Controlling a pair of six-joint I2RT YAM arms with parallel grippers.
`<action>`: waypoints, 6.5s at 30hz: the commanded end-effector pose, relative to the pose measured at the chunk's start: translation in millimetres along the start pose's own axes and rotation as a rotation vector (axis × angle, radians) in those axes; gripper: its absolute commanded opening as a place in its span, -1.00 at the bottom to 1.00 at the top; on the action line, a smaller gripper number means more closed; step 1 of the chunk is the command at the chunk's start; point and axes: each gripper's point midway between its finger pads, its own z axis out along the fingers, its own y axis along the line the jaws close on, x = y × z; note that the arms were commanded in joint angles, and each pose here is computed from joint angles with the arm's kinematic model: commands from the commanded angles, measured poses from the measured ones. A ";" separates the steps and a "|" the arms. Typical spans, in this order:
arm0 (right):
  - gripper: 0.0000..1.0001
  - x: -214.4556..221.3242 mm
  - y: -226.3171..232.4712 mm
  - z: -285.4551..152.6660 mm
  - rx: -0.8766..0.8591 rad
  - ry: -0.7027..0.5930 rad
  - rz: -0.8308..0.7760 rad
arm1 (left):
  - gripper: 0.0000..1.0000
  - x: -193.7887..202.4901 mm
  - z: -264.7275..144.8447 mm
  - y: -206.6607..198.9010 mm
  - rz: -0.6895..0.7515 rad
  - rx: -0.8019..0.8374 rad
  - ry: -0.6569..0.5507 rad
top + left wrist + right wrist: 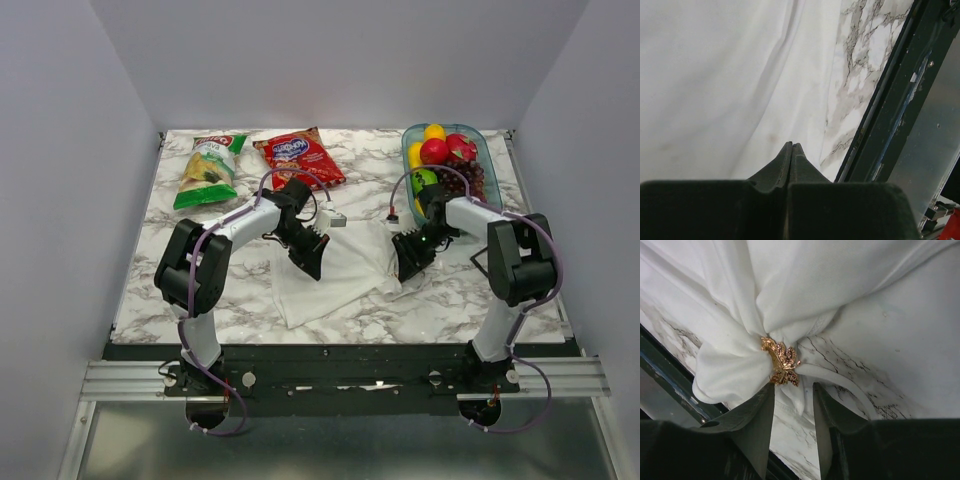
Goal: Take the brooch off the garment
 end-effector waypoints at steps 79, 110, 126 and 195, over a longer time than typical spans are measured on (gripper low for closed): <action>-0.12 2.7 14.1 15.2 -0.030 0.148 0.013 | -0.60 -26.9 -24.6 -13.7 0.111 -0.016 -0.134; -0.80 -61.3 79.9 -59.4 0.028 0.015 -0.680 | -0.35 -130.0 -55.2 -37.4 0.262 0.006 -0.777; -0.78 -68.4 124.3 -60.5 0.013 0.070 -0.802 | -0.31 -120.9 -42.5 -55.4 0.183 0.156 -0.870; -0.26 -102.7 153.9 -72.4 -0.025 -0.053 -0.718 | -1.00 -118.6 -44.0 -70.9 0.104 0.351 -0.959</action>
